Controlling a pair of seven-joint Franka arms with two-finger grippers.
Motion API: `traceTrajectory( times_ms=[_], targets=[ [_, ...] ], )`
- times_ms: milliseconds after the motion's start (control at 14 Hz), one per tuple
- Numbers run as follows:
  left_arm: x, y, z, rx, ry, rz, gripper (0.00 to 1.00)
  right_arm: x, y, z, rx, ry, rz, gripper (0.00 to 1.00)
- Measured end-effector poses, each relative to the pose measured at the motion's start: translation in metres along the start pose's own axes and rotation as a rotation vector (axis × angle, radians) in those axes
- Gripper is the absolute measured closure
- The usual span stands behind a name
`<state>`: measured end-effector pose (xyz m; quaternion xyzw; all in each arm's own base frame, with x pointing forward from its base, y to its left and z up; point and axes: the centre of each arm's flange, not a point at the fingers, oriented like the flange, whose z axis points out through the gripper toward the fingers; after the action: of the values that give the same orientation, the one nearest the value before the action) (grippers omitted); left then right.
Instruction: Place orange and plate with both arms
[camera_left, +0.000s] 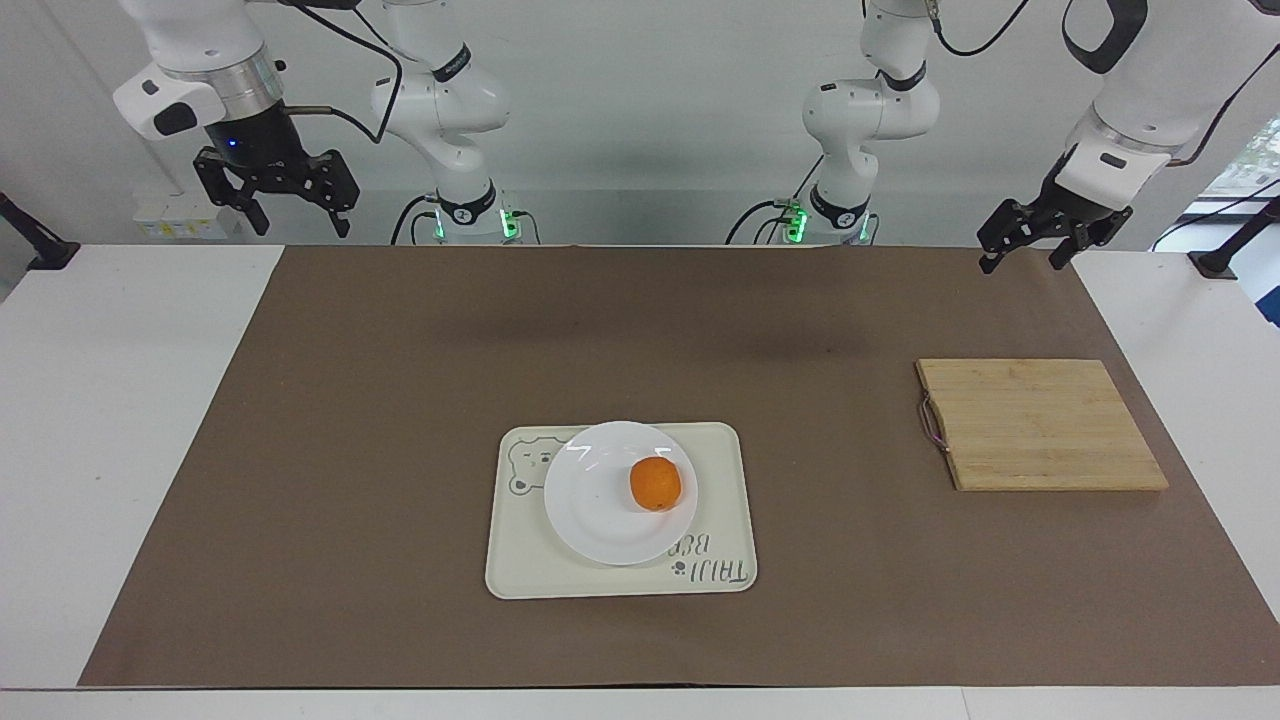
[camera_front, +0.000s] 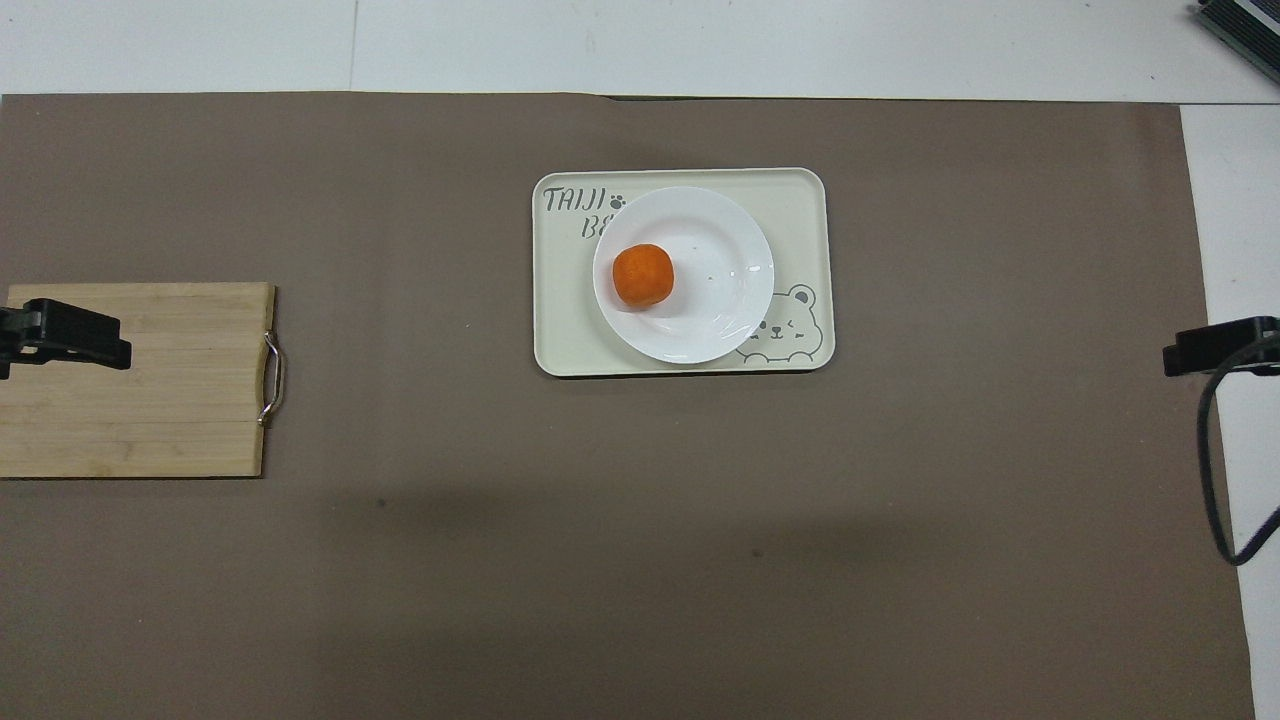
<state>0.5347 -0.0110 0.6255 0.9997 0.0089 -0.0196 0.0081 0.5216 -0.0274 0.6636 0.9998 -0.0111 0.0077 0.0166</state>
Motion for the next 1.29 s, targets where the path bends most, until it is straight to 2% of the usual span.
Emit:
traceTrajectory(
  times_ms=[1147,1290],
  targets=[
    [0.0000,0.0000,0.0000,0.000,0.000,0.000,0.00,0.0062,-0.0014,0.0015,-0.002,-0.008,-0.001,0.00],
    [0.0000,0.0000,0.0000,0.000,0.000,0.000,0.00,0.0043,-0.0027,0.0030,0.011,-0.026,-0.002,0.00]
  ],
)
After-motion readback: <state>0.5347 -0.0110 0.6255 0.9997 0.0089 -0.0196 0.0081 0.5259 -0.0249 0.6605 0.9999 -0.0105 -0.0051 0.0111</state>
